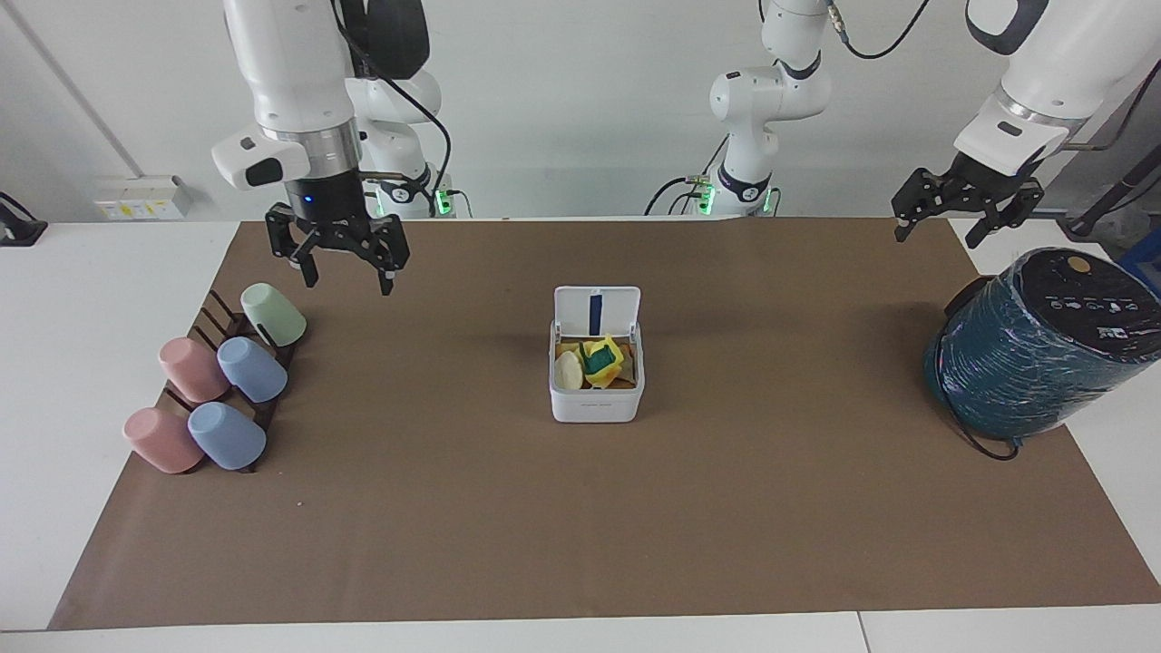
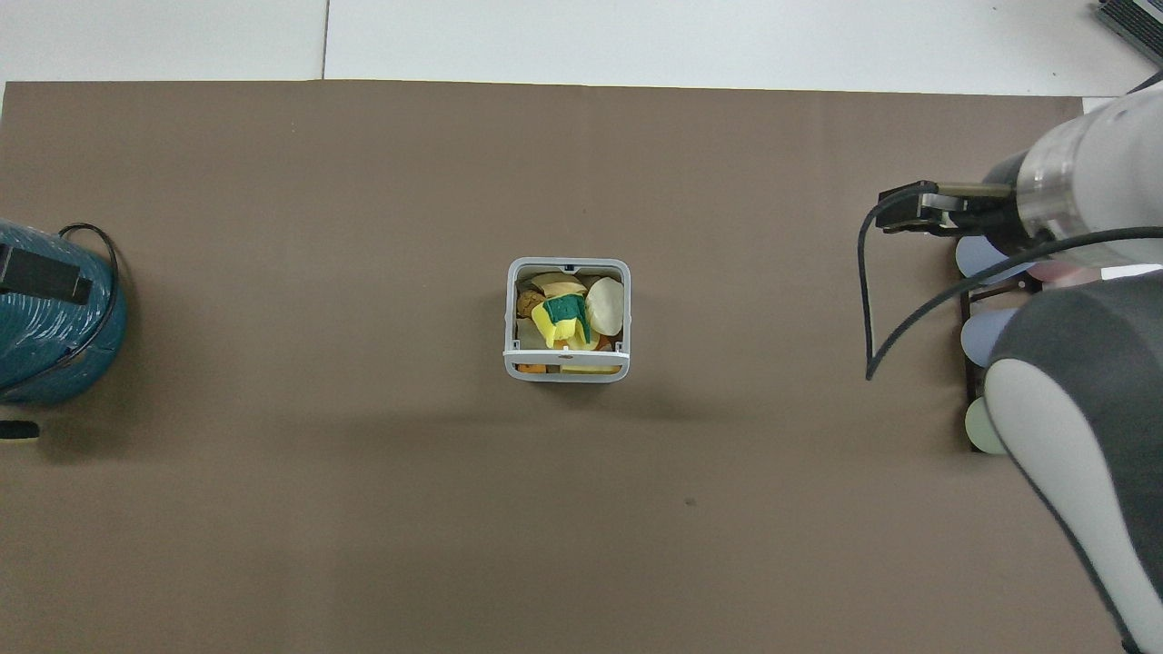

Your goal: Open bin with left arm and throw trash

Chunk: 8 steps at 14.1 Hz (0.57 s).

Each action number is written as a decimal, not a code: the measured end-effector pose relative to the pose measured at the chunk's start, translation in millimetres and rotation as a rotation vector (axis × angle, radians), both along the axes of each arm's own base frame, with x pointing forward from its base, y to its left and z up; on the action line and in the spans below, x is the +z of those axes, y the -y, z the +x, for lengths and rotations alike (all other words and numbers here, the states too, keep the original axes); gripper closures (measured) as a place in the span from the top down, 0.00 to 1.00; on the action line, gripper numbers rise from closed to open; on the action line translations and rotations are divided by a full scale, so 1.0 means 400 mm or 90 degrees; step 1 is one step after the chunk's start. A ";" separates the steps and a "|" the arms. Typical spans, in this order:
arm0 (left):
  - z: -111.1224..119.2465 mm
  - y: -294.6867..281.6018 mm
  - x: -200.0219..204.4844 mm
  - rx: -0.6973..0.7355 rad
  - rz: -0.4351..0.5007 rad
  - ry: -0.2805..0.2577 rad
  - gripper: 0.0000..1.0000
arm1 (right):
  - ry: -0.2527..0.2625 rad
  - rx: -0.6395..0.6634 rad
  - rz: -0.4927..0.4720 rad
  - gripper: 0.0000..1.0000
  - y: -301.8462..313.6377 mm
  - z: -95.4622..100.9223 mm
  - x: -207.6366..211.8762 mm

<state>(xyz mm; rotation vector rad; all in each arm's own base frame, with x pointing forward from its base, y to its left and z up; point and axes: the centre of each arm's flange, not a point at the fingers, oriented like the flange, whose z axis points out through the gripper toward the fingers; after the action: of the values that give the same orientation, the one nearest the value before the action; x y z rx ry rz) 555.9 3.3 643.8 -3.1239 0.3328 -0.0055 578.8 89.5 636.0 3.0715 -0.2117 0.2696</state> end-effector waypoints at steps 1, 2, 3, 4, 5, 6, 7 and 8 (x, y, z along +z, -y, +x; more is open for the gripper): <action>0.000 0.000 0.000 0.000 0.000 0.000 1.00 | -0.010 -0.004 0.008 1.00 0.029 -0.005 0.015; 0.000 0.000 0.000 0.000 0.000 0.000 1.00 | -0.019 -0.012 0.009 1.00 0.056 -0.012 0.026; 0.000 0.000 0.000 0.000 0.000 0.000 1.00 | -0.033 -0.024 0.007 1.00 0.085 -0.022 0.034; 0.000 0.000 0.000 0.000 0.000 0.000 1.00 | -0.048 -0.033 0.002 1.00 0.118 -0.034 0.037; 0.000 0.000 0.000 0.000 0.000 0.000 1.00 | -0.067 -0.037 -0.001 1.00 0.152 -0.046 0.039; 0.000 0.000 0.000 0.000 0.000 0.000 1.00 | -0.082 -0.037 0.004 1.00 0.180 -0.057 0.041; 0.000 0.000 0.000 0.000 0.000 0.000 1.00 | -0.090 -0.038 0.016 1.00 0.200 -0.064 0.042; 0.000 0.000 0.000 0.000 0.000 0.000 1.00 | -0.094 -0.042 0.024 1.00 0.220 -0.068 0.039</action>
<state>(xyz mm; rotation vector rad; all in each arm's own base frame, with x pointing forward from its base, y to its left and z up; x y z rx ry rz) 555.9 3.3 643.8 -3.1238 0.3328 -0.0055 551.4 1.6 651.7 3.0958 -0.3124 0.0354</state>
